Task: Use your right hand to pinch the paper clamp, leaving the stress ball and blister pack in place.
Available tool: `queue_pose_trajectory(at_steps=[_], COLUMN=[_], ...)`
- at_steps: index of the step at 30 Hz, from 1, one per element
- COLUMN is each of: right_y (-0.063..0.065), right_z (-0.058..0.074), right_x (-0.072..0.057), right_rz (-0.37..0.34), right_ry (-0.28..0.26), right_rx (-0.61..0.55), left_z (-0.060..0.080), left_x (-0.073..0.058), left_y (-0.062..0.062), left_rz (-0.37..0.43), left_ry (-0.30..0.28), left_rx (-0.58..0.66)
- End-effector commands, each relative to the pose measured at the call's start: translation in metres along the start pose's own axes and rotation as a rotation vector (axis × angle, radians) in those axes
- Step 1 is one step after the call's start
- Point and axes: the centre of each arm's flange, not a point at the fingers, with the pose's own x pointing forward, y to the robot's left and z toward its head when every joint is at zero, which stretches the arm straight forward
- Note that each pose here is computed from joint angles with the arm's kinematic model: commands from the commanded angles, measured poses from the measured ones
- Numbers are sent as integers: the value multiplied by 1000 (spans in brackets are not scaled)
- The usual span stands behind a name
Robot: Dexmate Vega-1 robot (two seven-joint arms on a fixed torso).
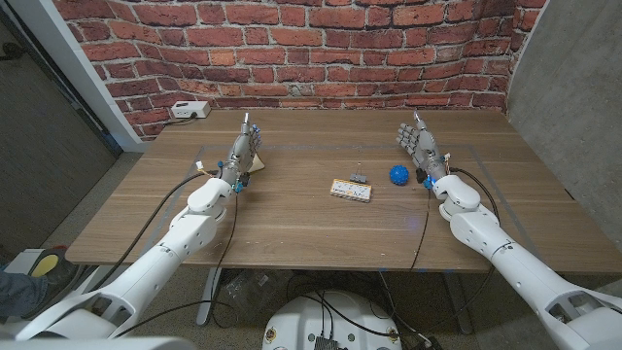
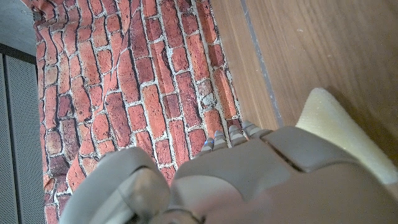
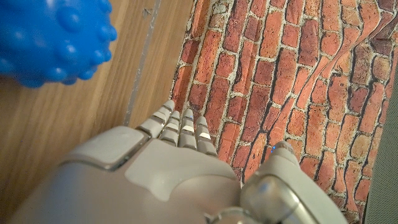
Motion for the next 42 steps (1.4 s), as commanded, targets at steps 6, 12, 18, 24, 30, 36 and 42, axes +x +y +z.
queue_pose_trajectory(at_steps=[6, 12, 18, 24, 30, 36, 42], right_y=[6, 9, 19, 30, 37, 42, 46], right_z=[18, 26, 33, 39, 38, 41, 46], right_x=[-20, -27, -38, -51, -61, -68, -75], right_rz=[-13, 2, -2, -4, -7, 20, 32], right_ry=[-65, -96, -130, -153, -167, -180, -214], right_rx=[-70, -106, -188, -273, -269, -284, -298], left_z=[5, 8, 10, 8, 10, 14, 23], left_x=[-11, -13, -15, -15, -16, -22, -29], left_y=[-3, -4, -3, -2, -3, -7, -8], left_rz=[-24, -26, -26, -31, -51, -58, -74], left_ry=[-9, -8, -5, -14, -8, -12, -24], left_rx=[34, 47, 63, 49, 65, 70, 125])
